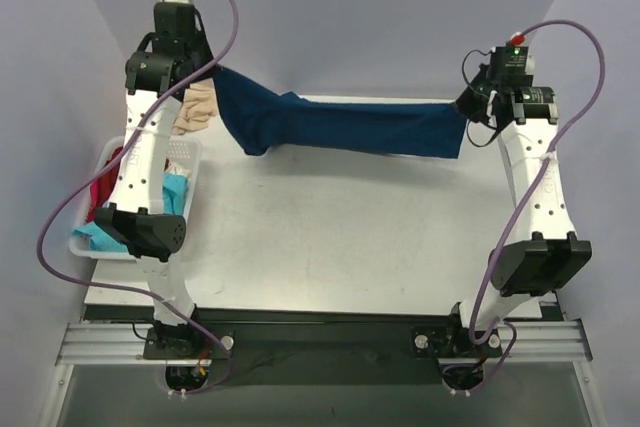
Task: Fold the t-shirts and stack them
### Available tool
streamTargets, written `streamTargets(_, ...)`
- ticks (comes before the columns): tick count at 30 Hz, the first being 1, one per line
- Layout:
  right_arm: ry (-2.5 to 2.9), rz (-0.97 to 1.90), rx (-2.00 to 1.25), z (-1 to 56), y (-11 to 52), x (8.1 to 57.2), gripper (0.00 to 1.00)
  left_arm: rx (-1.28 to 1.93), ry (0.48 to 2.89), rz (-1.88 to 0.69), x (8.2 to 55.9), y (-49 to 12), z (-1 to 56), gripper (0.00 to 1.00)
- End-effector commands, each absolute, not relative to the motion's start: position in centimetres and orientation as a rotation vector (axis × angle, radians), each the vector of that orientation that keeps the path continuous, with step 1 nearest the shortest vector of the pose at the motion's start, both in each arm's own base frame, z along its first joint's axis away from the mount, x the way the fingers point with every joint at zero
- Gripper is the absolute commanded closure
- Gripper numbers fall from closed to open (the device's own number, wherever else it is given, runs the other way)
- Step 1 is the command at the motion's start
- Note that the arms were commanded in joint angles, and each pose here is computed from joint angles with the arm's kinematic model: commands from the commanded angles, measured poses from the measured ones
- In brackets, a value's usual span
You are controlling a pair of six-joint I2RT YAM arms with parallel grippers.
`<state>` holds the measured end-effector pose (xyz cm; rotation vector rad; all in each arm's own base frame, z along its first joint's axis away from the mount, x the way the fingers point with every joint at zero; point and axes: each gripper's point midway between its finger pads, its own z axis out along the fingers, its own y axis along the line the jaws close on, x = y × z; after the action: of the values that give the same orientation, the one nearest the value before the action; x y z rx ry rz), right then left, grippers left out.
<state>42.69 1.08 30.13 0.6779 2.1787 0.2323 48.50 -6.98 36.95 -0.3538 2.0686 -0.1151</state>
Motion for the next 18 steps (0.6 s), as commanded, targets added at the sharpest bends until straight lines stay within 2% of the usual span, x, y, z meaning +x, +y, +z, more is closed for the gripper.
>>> streamTargets(1, 2.083, 0.245, 0.617, 35.1, 0.8, 42.9, 1.00, -0.320, 1.800, -0.143, 49.4, -4.9, 46.0, 1.00)
streamTargets(4, 2.039, 0.265, 0.591, 37.1, 1.0, 42.9, 1.00, -0.338, 1.646, -0.158, 48.8, -2.7, 50.6, 1.00)
streamTargets(7, 1.999, 0.291, 0.554, 39.1, 1.4, 42.1, 1.00, -0.328, 1.465, -0.169, 46.3, -0.5, 57.1, 1.00)
streamTargets(13, 1.944, 0.315, 0.511, 41.4, 1.7, 40.0, 1.00, -0.288, 1.297, -0.172, 43.0, 1.6, 62.6, 1.00)
streamTargets(16, 1.925, 0.315, 0.495, 42.2, 1.7, 39.4, 1.00, -0.267, 1.228, -0.219, 42.4, 1.5, 64.4, 1.00)
streamTargets(18, 1.920, 0.302, 0.479, 42.2, 1.6, 39.5, 1.00, -0.190, 1.248, -0.251, 43.5, 0.5, 63.7, 1.00)
